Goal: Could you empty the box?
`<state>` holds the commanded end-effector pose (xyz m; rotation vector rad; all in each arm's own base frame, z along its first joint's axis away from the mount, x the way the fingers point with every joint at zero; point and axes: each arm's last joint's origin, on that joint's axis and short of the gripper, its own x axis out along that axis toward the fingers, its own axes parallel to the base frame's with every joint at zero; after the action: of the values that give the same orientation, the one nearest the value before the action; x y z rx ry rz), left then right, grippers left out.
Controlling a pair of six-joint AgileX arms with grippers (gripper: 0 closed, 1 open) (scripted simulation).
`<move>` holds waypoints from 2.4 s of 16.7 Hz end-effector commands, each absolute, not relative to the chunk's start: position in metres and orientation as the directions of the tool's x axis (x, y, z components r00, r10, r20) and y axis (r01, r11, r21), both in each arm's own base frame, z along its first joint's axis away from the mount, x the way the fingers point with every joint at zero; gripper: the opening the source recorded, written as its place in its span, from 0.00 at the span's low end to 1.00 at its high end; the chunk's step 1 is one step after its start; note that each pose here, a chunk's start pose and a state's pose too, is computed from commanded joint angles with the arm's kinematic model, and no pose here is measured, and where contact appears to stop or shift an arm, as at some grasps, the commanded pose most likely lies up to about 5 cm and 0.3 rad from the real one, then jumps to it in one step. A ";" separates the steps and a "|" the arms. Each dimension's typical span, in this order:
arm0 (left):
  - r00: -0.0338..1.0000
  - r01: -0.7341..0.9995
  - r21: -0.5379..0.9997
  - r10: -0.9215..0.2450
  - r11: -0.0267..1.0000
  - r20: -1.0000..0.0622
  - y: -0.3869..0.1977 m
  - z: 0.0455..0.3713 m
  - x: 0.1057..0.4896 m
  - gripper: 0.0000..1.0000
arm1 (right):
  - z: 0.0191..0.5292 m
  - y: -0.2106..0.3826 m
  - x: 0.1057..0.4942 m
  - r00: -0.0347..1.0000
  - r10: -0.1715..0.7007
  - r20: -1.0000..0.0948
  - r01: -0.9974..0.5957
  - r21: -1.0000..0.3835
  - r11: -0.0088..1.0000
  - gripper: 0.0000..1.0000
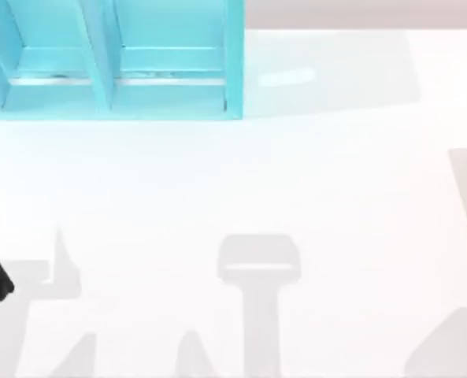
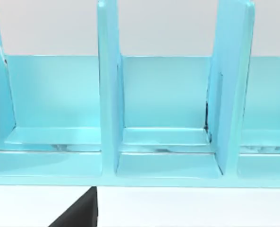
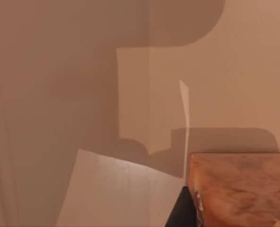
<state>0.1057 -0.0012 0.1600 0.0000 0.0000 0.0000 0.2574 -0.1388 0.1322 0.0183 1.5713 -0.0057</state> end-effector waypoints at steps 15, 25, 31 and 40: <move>1.000 0.000 0.000 0.000 1.000 0.000 -0.001 0.160 0.106 1.00 | 0.270 -0.133 0.249 0.121 -0.151 -0.981 0.052 -0.145 0.988 0.00; 1.000 0.000 0.000 0.000 1.000 0.000 -0.001 0.160 0.106 1.00 | 0.263 -0.139 0.257 0.001 0.007 -1.000 0.017 0.007 1.000 0.00; 1.000 0.000 0.000 0.000 1.000 0.000 -0.001 0.160 0.106 1.00 | 0.258 -0.126 0.277 -0.026 0.020 -0.999 0.012 0.020 1.000 0.00; 1.000 0.000 0.000 0.000 1.000 0.000 -0.001 0.160 0.106 1.00 | 0.238 0.056 0.380 0.060 0.034 -0.998 -0.028 0.032 0.999 0.00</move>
<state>0.1057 -0.0012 0.1600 0.0000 0.0000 0.0000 0.3800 0.0561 0.2375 0.0047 1.5095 0.0465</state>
